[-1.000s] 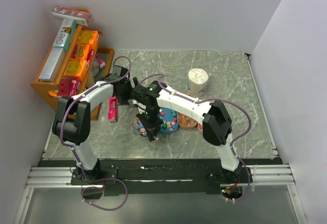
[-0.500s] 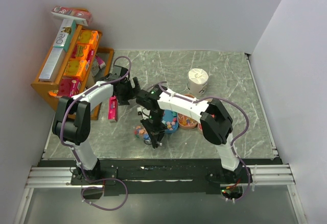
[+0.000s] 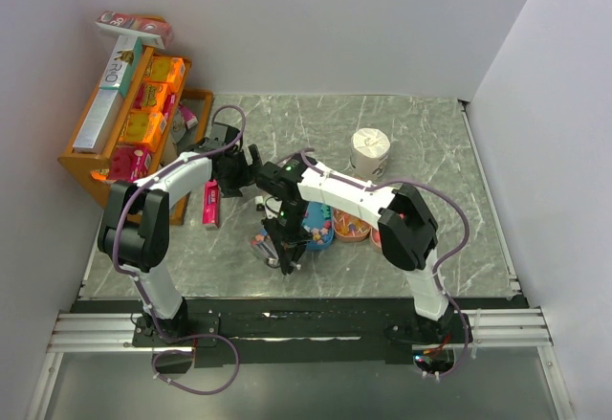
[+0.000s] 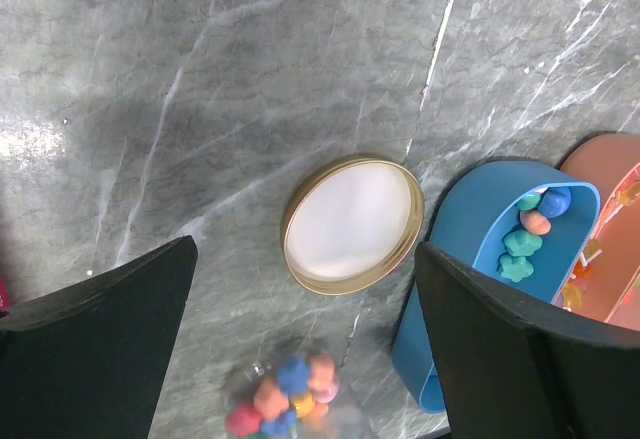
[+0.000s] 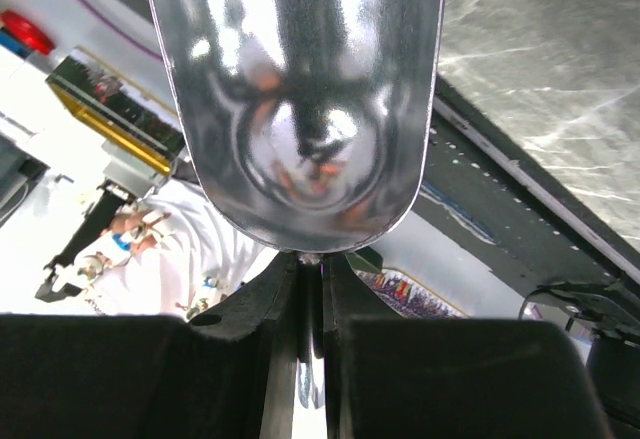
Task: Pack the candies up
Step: Place the fake candies in the packing bottle.
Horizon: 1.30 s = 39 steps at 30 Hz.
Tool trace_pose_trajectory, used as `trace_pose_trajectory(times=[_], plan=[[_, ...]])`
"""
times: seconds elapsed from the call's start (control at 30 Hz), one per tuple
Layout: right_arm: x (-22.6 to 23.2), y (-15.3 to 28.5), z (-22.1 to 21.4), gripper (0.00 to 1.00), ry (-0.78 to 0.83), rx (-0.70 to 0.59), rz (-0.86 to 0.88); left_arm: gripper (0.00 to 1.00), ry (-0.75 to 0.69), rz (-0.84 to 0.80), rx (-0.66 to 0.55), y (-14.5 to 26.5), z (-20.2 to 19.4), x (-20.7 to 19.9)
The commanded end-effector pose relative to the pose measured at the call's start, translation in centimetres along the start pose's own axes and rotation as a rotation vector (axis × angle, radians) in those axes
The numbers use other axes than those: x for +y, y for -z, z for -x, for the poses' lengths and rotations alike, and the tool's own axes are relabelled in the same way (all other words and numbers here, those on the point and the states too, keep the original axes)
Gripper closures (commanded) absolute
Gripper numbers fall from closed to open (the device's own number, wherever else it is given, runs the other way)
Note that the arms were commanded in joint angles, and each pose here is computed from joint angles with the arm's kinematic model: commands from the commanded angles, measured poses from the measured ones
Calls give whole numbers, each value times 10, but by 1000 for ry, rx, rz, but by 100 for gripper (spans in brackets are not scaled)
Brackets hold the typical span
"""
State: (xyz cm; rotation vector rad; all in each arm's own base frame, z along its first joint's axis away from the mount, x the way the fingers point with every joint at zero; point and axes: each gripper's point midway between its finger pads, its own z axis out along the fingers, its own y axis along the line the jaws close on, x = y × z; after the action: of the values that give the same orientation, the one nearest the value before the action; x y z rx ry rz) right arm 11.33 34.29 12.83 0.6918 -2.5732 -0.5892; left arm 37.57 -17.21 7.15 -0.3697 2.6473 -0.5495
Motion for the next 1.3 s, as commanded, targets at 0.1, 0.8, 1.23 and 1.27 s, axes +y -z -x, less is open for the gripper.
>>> trace_pose_trajectory(times=[0.1,0.8,1.23,1.27], plan=[[9,40,-57,100,-91,114,28,4,0,-30,-55,9,16,-11],[27,42,-40,100,-143,81,253,3,0,-37,-62,12,18,-13],[36,44,-16,100,-183,38,346,3,1,-37,-67,13,18,-13],[34,38,-13,100,-192,44,353,4,-1,-38,-64,13,18,-14]])
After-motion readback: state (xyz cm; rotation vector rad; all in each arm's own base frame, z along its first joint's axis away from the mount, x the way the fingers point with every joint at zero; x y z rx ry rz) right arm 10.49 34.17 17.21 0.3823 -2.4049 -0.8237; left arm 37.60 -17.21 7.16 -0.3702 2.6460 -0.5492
